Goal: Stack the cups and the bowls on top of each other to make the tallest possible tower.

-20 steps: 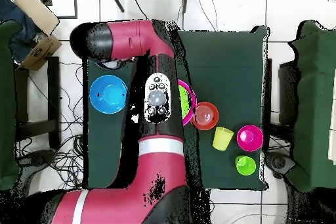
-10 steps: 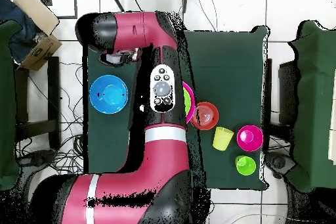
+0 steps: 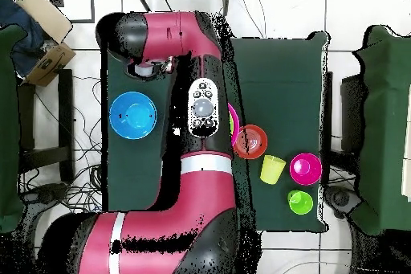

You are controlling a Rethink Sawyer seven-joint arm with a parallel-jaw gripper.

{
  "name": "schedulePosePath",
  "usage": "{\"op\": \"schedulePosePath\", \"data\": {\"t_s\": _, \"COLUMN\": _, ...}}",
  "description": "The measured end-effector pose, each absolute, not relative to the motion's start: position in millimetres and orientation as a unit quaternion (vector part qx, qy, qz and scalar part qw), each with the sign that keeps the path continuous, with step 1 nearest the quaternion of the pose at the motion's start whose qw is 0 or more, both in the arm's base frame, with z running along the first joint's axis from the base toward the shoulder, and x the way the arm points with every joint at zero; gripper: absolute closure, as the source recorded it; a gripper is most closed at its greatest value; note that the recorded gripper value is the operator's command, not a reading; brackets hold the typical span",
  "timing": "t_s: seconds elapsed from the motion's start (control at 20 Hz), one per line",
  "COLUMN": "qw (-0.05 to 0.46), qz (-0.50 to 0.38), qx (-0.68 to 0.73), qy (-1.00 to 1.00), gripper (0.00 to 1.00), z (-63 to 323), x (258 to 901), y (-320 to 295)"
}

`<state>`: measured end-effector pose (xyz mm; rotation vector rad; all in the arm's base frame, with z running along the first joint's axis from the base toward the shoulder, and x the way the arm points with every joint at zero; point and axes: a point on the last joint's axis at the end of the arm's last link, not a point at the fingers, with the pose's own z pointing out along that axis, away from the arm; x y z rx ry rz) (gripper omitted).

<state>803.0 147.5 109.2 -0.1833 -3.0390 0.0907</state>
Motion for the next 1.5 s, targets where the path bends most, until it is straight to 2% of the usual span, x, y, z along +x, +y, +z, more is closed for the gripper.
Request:
{"op": "schedulePosePath", "data": {"t_s": 0.85, "qw": 0.044, "qz": 0.031, "qx": -0.065, "qy": -0.996, "gripper": 0.00, "z": 146, "x": 794, "y": 137}}
{"op": "schedulePosePath", "data": {"t_s": 1.5, "qw": 0.043, "qz": 0.028, "qx": -0.081, "qy": -0.995, "gripper": 0.00, "z": 148, "x": 798, "y": 112}}
